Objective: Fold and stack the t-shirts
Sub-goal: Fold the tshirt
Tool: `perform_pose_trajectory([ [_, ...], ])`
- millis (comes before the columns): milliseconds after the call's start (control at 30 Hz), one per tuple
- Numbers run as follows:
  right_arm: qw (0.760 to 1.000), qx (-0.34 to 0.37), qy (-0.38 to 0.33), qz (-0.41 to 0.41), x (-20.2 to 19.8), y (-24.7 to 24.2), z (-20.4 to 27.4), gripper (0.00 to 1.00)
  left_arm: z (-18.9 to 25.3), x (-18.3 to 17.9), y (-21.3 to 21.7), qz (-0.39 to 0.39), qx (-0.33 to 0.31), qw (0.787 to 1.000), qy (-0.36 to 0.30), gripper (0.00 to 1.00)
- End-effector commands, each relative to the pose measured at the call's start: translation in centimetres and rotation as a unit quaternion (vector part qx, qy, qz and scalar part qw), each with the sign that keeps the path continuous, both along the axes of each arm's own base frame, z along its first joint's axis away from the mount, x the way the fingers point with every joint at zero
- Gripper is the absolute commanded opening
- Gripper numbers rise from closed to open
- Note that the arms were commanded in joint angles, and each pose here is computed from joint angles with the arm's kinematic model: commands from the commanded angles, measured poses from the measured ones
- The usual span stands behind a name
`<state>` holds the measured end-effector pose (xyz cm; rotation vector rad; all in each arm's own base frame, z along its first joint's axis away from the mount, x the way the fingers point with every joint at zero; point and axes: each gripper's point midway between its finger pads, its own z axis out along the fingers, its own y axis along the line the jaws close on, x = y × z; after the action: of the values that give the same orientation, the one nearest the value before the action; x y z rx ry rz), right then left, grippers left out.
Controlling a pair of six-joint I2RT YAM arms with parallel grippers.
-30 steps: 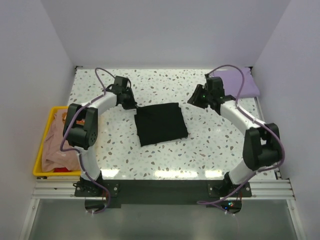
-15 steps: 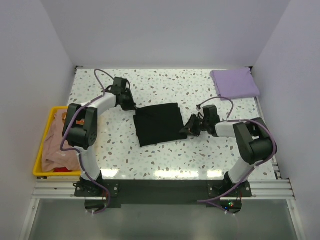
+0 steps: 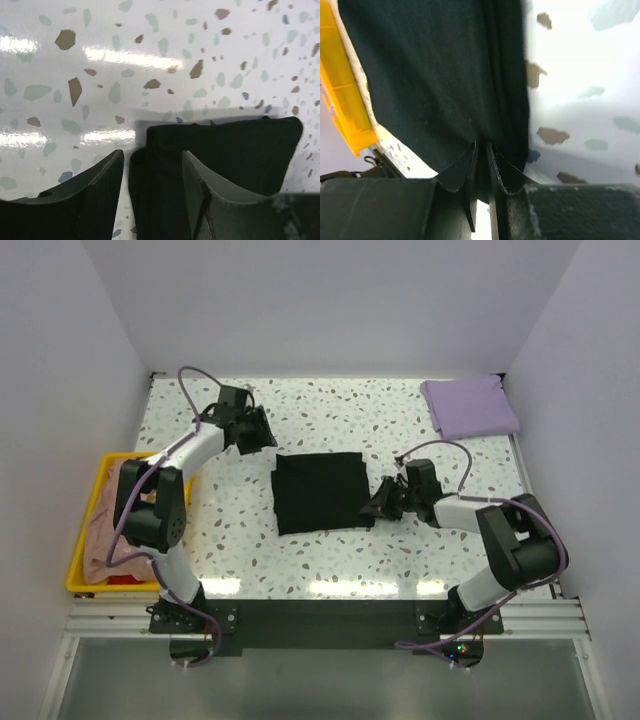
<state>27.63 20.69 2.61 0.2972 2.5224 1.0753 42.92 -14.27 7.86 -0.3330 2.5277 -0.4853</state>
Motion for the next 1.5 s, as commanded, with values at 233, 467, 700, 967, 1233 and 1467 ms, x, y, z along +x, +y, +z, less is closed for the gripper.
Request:
perform_pose_trajectory([
  [233,0.998,-0.045,-0.033,-0.042,-0.9,-0.2,2.8,0.17,5.4,-7.4,-11.9,-0.145,-0.034,0.987,-0.063,0.20],
  [467,0.995,-0.062,-0.063,-0.053,2.2,0.0,5.3,0.20,-3.0,-14.6,-14.0,-0.186,-0.032,0.982,0.018,0.04],
  [700,0.994,-0.052,-0.086,-0.032,7.8,2.9,6.9,0.20,-7.4,-18.4,-11.8,-0.168,-0.019,0.983,0.065,0.00],
  [967,0.996,-0.078,-0.040,-0.032,13.3,4.2,2.3,0.19,-7.2,-19.0,-11.3,-0.174,-0.016,0.983,0.063,0.00],
  [1233,0.998,-0.059,-0.001,0.009,15.5,4.7,-1.5,0.20,-6.5,-19.2,-11.4,-0.188,-0.021,0.980,0.058,0.00],
  [1467,0.998,-0.027,-0.045,0.035,15.9,5.3,3.6,0.26,-2.1,-17.0,-12.1,-0.192,-0.040,0.980,0.011,0.22],
])
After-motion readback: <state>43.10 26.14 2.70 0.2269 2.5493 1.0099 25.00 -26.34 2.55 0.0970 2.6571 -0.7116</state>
